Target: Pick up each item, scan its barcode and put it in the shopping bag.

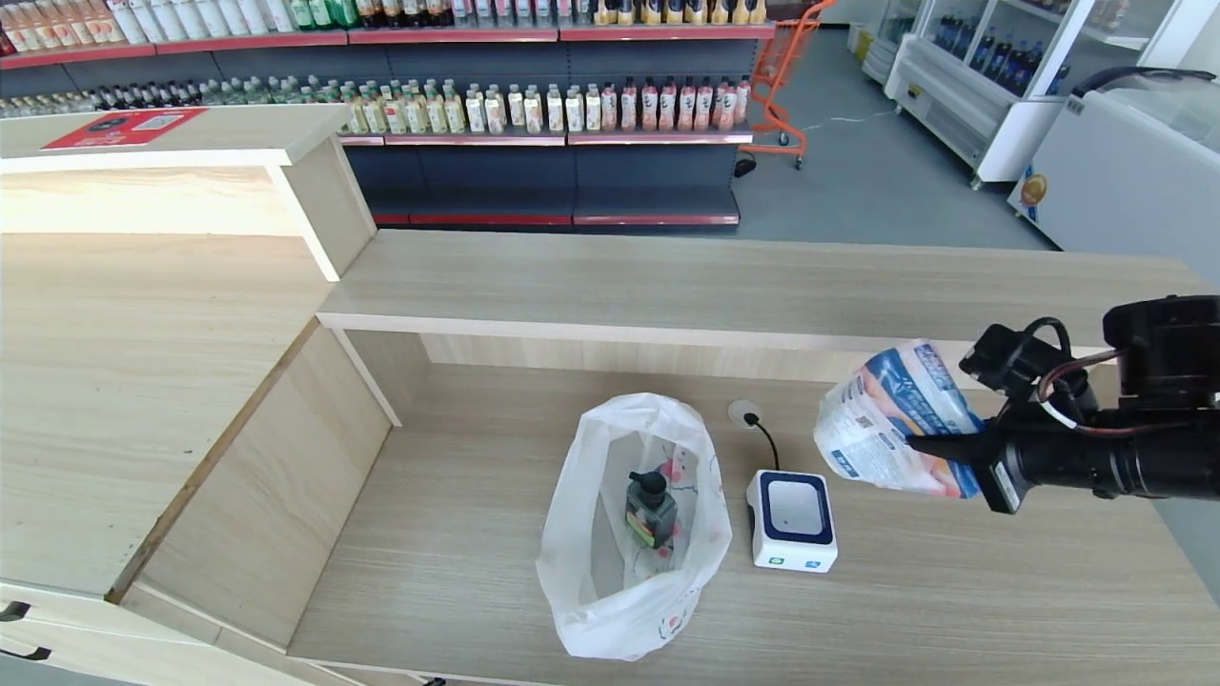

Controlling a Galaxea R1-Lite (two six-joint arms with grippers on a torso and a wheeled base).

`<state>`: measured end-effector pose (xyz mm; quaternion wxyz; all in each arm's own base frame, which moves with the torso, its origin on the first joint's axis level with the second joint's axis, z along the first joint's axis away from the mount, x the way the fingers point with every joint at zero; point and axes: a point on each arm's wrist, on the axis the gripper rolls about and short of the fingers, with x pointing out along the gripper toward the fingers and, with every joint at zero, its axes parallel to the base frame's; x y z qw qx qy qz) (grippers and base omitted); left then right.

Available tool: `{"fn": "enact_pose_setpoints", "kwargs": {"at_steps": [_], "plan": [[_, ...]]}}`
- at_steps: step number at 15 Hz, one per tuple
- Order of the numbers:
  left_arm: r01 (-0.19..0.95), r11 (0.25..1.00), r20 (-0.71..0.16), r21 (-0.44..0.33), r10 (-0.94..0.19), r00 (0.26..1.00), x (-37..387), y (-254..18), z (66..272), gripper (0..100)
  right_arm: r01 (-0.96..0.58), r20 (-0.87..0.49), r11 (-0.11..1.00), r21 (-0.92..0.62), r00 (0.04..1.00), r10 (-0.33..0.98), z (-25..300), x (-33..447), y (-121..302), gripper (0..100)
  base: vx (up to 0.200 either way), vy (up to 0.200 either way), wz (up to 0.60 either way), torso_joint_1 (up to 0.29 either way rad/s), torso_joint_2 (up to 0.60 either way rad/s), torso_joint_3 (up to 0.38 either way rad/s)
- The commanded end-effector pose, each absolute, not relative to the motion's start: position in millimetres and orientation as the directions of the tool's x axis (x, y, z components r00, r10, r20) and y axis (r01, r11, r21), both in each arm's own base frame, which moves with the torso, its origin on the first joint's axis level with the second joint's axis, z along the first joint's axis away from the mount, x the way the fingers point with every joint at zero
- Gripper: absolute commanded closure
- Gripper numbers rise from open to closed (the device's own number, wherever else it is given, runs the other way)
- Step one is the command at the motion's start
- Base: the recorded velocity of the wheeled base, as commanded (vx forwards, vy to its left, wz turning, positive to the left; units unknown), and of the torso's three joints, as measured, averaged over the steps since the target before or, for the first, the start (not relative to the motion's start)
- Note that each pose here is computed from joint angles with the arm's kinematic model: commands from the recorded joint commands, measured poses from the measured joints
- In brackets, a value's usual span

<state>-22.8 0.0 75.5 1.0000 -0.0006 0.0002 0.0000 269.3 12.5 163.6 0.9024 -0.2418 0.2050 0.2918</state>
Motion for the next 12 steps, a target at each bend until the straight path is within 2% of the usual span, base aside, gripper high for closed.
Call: {"fn": "enact_pose_setpoints", "kwargs": {"at_steps": [1,6,12], "plan": [[0.000,1.000,0.000,-0.002,0.000,1.000,-22.8,0.0,75.5,0,-0.674,-0.556,0.665,-0.322,0.703,0.443,146.3,279.9,18.9,100,0.000,0.000,0.00,0.000,0.00,0.000],[0.000,1.000,0.000,-0.002,0.000,1.000,-22.8,0.0,75.5,0,-0.753,-0.535,0.431,-0.497,0.657,0.531,112.0,303.8,20.4,100,0.000,0.000,0.00,0.000,0.00,0.000],[0.000,1.000,0.000,-0.002,0.000,1.000,-22.8,0.0,75.5,0,-0.786,-0.504,0.234,-0.572,0.562,0.656,68.7,327.6,25.9,100,0.000,0.000,0.00,0.000,0.00,0.000]]}}
